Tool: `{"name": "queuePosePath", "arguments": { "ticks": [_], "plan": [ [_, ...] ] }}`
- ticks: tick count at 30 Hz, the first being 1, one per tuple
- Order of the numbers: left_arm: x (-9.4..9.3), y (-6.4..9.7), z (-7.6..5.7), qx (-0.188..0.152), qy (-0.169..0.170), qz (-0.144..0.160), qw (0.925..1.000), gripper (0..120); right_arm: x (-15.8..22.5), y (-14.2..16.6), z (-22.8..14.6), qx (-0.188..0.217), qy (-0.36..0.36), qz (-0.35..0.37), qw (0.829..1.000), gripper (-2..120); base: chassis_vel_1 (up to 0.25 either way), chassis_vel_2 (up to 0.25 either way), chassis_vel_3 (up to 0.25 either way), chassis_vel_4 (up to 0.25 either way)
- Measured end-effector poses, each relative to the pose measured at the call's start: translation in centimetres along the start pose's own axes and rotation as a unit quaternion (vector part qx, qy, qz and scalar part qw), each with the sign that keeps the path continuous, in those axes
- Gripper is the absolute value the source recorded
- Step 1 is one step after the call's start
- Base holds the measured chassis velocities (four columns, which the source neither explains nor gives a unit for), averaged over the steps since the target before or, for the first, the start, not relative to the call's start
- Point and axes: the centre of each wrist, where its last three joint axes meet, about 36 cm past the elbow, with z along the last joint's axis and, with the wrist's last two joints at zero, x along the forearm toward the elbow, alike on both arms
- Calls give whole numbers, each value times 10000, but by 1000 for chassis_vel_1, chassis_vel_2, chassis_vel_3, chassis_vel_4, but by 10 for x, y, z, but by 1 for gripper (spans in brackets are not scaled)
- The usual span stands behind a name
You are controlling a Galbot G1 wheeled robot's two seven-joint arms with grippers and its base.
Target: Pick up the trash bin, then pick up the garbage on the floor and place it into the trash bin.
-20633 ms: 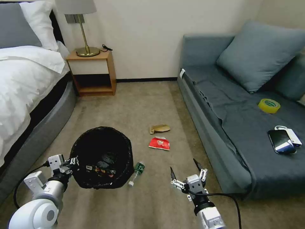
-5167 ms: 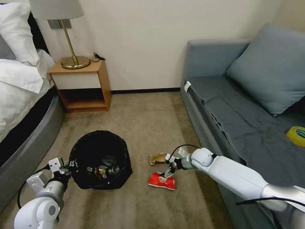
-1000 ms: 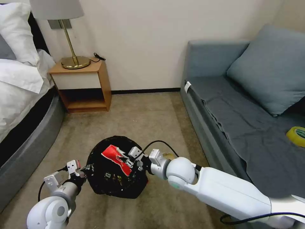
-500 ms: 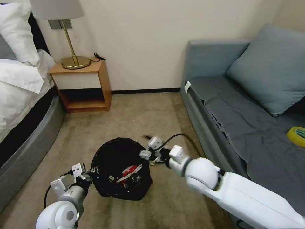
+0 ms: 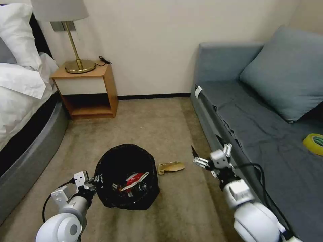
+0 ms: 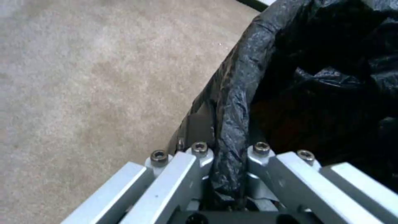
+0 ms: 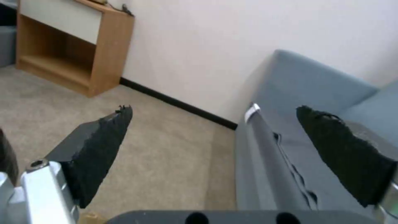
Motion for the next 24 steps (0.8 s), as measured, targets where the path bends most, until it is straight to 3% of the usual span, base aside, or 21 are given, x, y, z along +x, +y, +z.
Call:
{"name": "queuePosePath", "arguments": {
  "ticks": [7, 24],
  "plan": [
    [0, 10, -4, -133, -43, -23, 9999, 4, 27, 19, 5, -126, 75, 156, 9998, 100, 0, 0, 0, 0],
    [5, 30, -25, -12, -171, -20, 9999, 4, 47, 43, 5, -212, 189, 769, 9966, 100, 0, 0, 0, 0]
  ]
}}
